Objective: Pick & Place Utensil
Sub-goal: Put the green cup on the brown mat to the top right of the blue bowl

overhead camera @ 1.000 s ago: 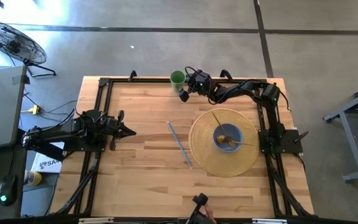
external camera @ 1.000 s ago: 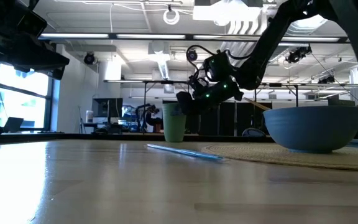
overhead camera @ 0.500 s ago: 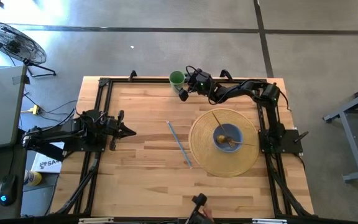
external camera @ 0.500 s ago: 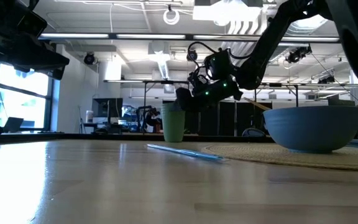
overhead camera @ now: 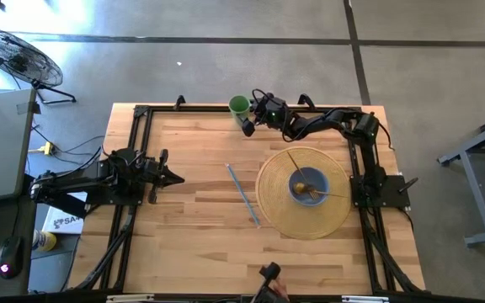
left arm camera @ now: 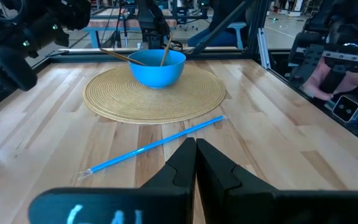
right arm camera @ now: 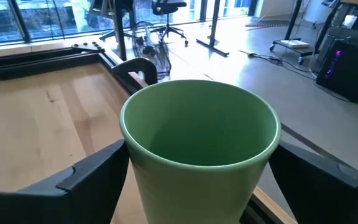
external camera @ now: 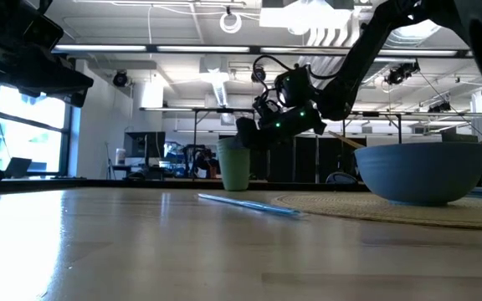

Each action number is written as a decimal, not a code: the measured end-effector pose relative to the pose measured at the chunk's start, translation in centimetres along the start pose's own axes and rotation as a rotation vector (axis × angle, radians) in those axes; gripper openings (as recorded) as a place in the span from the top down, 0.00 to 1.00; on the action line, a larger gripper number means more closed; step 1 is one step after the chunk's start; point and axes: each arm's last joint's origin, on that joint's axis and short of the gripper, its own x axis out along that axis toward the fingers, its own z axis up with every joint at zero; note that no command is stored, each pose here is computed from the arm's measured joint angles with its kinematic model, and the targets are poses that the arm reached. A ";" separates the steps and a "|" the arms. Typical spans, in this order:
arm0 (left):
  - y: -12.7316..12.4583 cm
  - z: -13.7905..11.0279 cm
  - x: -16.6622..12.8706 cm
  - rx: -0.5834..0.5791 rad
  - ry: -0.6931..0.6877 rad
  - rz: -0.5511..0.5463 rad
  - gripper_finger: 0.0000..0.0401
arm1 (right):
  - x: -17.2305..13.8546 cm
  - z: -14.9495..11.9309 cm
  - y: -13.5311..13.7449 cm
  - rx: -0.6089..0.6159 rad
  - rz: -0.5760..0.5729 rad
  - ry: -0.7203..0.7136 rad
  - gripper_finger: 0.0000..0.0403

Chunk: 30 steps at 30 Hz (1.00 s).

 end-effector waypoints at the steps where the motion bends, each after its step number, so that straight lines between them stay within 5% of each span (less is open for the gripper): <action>1: 0.0 0.0 0.0 0.000 -0.001 0.000 0.98 | 0.0 0.0 0.1 -0.001 -0.006 0.000 0.10; 12: 0.0 0.0 0.0 0.000 0.000 0.000 0.98 | -0.2 0.2 2.3 -0.011 0.030 -0.014 0.10; 20: 0.0 0.0 0.0 0.000 0.000 0.000 0.98 | -1.7 2.8 6.2 -0.025 0.109 -0.082 0.11; 30: 0.0 0.0 0.0 0.000 0.000 0.000 0.98 | -3.1 2.1 11.8 -0.026 0.107 -0.040 0.11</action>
